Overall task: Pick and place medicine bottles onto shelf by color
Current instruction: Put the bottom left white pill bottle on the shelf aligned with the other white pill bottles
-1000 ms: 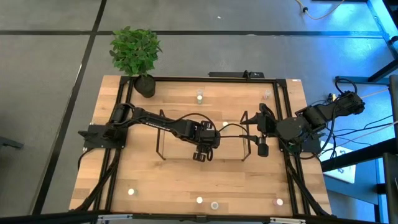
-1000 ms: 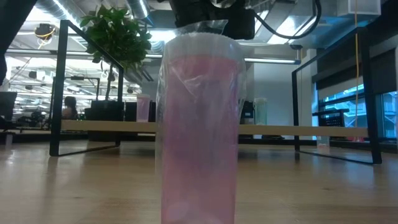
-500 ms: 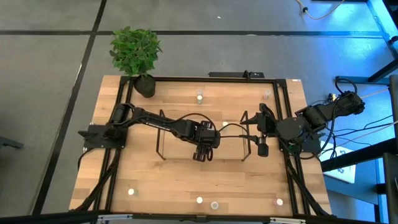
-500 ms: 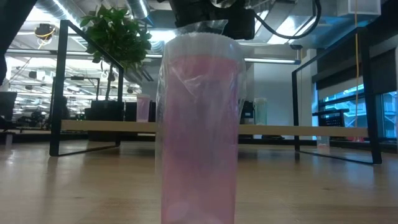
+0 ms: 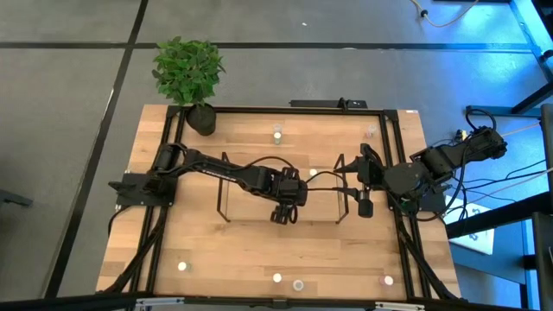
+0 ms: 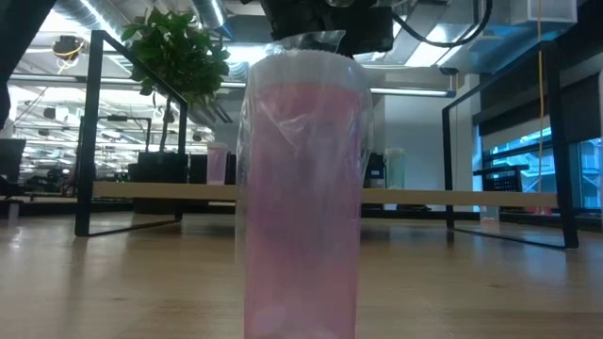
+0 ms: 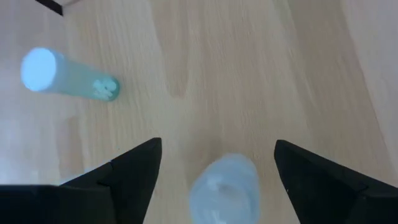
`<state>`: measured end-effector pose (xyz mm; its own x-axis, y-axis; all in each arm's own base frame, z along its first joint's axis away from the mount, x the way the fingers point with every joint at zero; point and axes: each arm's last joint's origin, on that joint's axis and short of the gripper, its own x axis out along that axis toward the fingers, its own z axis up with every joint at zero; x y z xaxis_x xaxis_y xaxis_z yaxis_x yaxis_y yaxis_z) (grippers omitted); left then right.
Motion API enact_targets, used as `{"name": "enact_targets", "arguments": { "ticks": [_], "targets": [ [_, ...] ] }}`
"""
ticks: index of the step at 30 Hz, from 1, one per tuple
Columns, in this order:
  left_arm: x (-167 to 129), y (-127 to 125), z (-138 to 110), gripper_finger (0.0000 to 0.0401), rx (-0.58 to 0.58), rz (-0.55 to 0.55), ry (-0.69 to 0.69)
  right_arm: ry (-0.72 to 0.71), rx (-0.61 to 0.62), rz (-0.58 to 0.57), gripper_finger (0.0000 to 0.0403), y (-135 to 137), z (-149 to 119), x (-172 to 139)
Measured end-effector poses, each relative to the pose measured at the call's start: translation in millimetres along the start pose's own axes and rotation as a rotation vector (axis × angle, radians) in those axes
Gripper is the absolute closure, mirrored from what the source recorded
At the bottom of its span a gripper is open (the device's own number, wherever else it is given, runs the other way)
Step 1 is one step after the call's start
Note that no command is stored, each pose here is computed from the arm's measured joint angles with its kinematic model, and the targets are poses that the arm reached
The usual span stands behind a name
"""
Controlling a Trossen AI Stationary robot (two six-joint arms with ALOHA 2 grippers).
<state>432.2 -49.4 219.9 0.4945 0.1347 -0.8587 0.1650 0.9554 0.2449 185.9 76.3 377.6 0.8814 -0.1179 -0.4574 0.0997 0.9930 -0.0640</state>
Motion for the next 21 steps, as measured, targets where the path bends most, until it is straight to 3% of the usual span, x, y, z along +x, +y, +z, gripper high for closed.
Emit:
{"name": "enact_targets", "arguments": {
  "ticks": [12, 21],
  "targets": [
    [-28, -3, 17, 0.0093, 0.005, 0.023, -0.003, -0.001, 0.001, 0.001, 0.0178, 0, 0, 0],
    [-58, -36, 16, 0.0091, 0.003, 0.092, 0.113, 0.0, 0.0, 0.0, 0.0178, 0, 0, 0]
  ]
}}
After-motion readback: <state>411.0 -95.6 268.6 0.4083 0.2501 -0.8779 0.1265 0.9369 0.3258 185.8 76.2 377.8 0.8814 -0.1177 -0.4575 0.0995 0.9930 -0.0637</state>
